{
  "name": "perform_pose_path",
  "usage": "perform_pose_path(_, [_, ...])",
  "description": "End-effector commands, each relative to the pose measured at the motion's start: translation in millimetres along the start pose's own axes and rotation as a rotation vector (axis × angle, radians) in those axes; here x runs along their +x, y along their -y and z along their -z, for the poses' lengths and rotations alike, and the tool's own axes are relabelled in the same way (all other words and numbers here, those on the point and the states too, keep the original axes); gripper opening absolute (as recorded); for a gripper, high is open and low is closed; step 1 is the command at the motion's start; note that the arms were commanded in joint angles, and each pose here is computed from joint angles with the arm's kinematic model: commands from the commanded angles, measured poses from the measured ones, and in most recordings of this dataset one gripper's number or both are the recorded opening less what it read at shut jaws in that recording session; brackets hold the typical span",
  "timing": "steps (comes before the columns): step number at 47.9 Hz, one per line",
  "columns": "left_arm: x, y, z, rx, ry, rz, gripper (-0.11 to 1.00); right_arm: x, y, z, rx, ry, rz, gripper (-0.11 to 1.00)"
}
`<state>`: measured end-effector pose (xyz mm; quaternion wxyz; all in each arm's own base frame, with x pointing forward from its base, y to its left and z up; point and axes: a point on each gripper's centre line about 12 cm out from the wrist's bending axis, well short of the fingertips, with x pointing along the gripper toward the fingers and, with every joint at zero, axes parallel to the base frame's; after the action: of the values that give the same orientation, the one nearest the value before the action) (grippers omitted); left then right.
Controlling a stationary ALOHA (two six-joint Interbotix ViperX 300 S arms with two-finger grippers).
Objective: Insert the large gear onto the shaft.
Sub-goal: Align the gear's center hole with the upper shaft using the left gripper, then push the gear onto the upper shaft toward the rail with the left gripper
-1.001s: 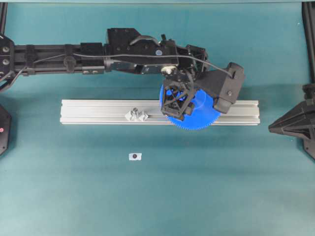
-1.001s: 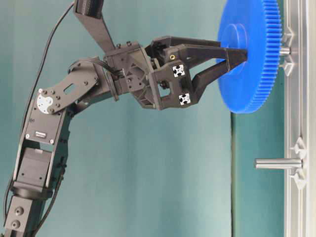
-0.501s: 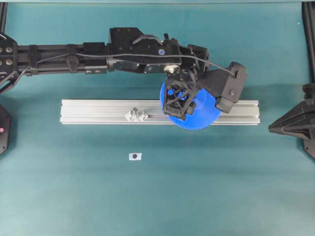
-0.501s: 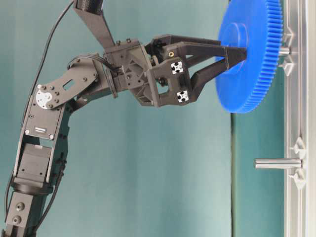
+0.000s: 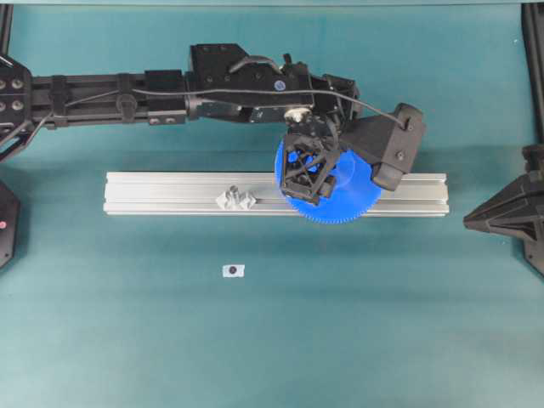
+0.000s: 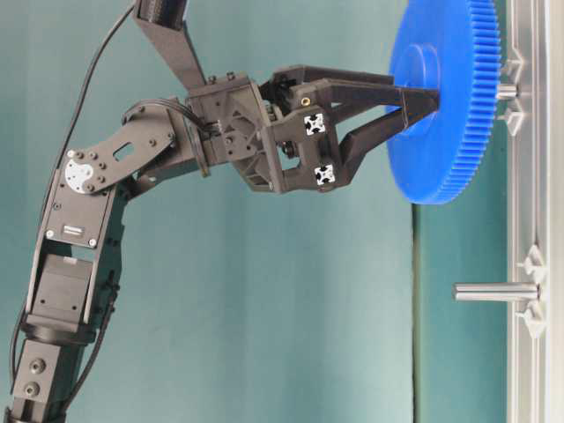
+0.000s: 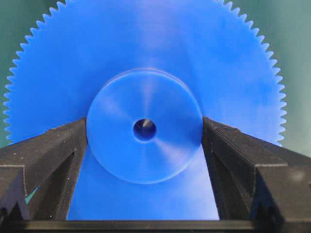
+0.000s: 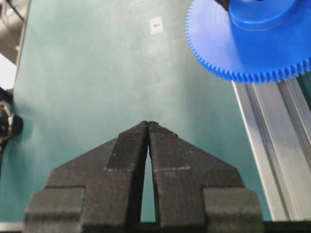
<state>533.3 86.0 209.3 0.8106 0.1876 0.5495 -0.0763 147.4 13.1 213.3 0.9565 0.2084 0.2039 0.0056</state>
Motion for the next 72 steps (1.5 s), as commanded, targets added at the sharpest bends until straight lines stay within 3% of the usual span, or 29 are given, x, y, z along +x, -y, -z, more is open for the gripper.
perform_pose_path(1, [-13,-22,3,-0.034,0.026,-0.038,0.84,0,-2,-7,0.008,0.024,-0.006,0.11])
perform_pose_path(11, [-11,-7,-5,-0.003,0.030,-0.025,0.84,-1,-3,-8,0.008,0.030,-0.008,0.11])
perform_pose_path(21, [-11,-8,-4,-0.008,0.029,-0.026,0.84,0,-2,-6,0.008,0.027,-0.007,0.11])
perform_pose_path(36, [-16,-37,10,-0.058,0.036,-0.059,0.84,0,-3,-8,0.008,0.034,-0.009,0.11])
perform_pose_path(49, [-17,-38,9,-0.051,0.040,-0.061,0.86,-1,-3,-8,0.008,0.037,-0.010,0.11])
perform_pose_path(72, [-28,-42,4,-0.096,0.063,-0.075,0.87,-1,-3,-8,0.009,0.037,-0.010,0.11])
